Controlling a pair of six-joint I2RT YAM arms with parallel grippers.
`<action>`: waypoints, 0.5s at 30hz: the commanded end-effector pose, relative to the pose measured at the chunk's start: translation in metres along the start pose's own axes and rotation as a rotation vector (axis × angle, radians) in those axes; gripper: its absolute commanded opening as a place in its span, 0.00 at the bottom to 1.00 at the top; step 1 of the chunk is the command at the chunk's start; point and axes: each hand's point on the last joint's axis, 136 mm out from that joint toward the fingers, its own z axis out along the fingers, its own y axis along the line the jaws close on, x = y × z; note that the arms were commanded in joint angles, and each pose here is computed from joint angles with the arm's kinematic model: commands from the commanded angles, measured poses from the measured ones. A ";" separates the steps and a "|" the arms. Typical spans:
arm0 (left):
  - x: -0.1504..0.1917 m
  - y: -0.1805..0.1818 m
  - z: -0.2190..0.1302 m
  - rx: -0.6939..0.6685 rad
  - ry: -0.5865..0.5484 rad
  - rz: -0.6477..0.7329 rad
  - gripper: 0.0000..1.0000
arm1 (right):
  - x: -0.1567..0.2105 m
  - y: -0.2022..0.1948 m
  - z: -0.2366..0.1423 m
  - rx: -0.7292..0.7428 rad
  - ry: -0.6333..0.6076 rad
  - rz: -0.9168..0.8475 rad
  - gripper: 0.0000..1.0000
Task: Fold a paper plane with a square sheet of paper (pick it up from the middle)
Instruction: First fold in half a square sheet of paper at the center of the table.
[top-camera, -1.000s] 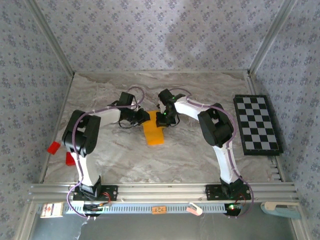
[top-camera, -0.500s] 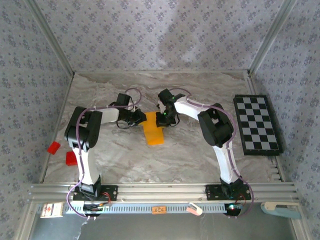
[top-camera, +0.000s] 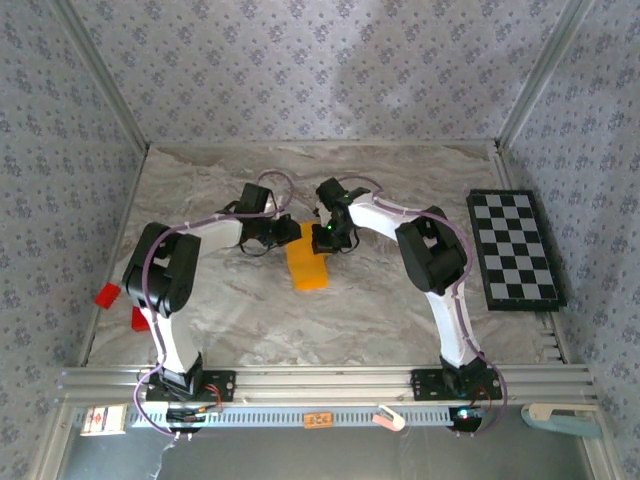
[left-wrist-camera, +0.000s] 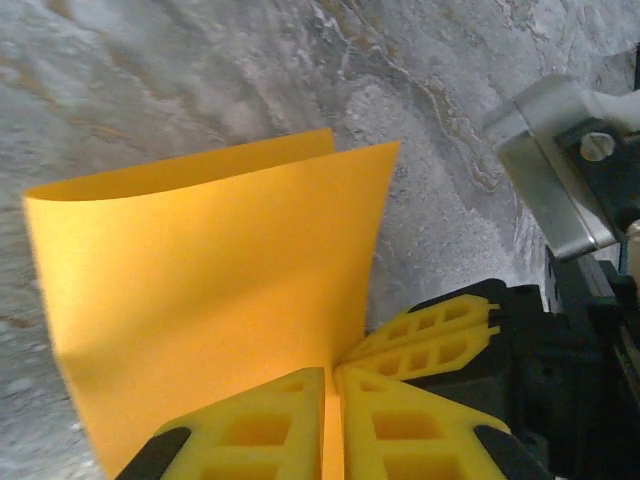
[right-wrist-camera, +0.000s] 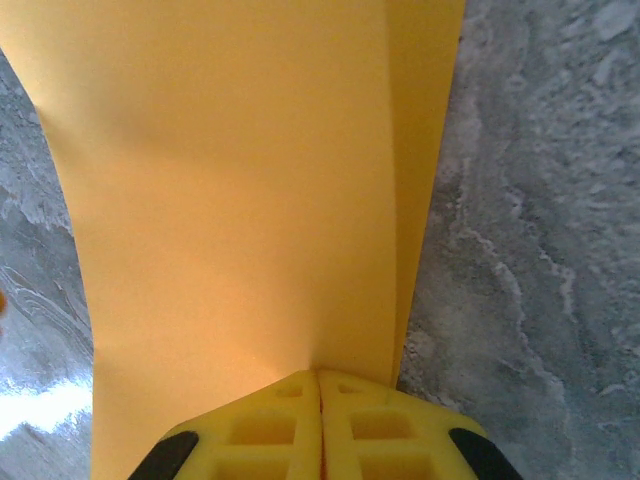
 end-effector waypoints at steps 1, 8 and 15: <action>-0.012 0.008 0.007 -0.021 -0.004 -0.013 0.13 | 0.069 -0.097 0.046 0.341 0.238 0.085 0.08; -0.018 0.040 0.026 -0.092 0.023 -0.042 0.12 | 0.070 -0.098 0.046 0.345 0.243 0.080 0.08; -0.031 0.073 0.020 -0.138 -0.006 -0.098 0.12 | 0.074 -0.106 0.045 0.377 0.255 0.065 0.08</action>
